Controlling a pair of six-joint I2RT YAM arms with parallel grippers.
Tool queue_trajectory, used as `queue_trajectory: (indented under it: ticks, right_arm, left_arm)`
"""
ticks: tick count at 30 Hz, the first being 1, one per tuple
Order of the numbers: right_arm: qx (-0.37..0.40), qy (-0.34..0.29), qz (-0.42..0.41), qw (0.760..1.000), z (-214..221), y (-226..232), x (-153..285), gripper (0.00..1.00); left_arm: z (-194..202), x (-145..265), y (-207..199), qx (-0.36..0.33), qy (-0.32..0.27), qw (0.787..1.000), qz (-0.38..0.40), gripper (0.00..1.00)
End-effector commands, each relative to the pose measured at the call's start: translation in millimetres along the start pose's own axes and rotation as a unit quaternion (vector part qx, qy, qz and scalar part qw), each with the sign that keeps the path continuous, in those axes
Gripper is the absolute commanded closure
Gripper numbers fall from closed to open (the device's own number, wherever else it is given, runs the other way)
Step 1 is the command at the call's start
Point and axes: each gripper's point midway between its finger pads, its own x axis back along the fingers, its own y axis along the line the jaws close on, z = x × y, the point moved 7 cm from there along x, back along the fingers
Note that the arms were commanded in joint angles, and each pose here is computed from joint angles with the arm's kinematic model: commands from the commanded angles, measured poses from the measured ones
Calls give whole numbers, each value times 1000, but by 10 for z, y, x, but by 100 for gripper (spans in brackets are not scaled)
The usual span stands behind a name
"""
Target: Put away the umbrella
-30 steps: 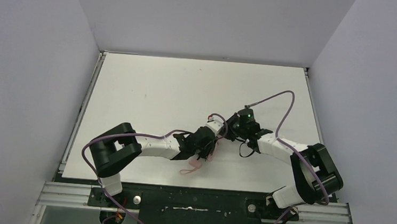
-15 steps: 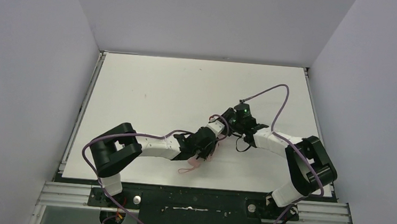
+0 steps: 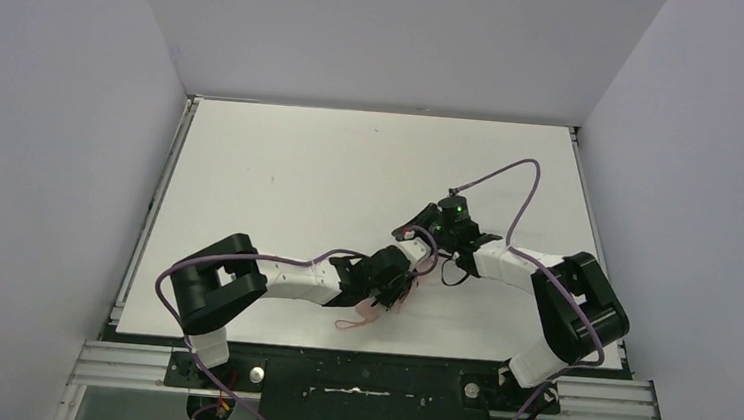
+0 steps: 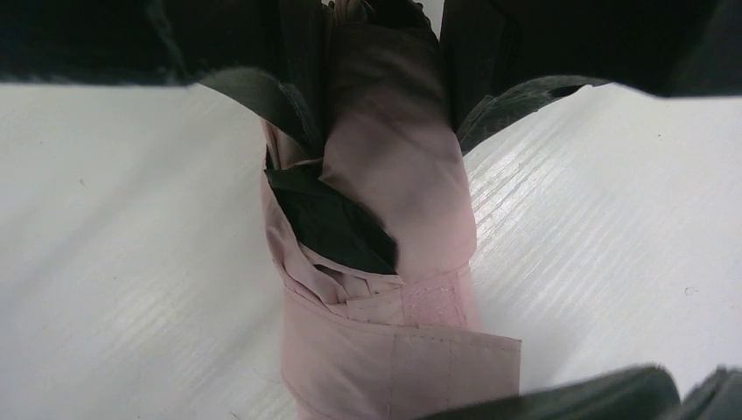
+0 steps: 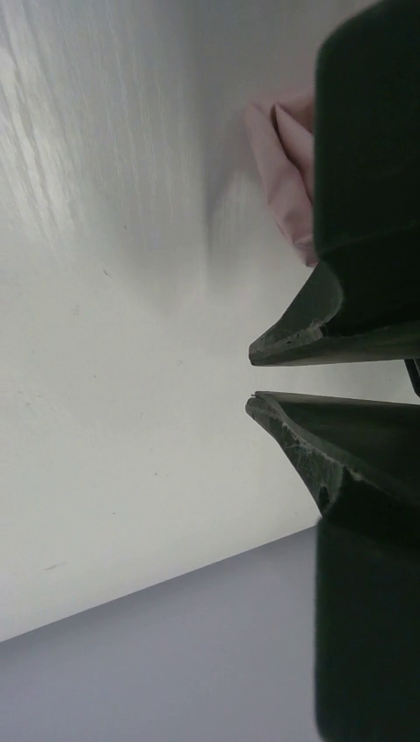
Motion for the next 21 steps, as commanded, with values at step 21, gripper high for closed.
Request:
queue_trajectory:
  ticks: [21]
  right_arm:
    - [166, -86, 178, 966, -372, -392, 1336, 42]
  left_arm:
    - [89, 344, 113, -183, 118, 973, 81, 61]
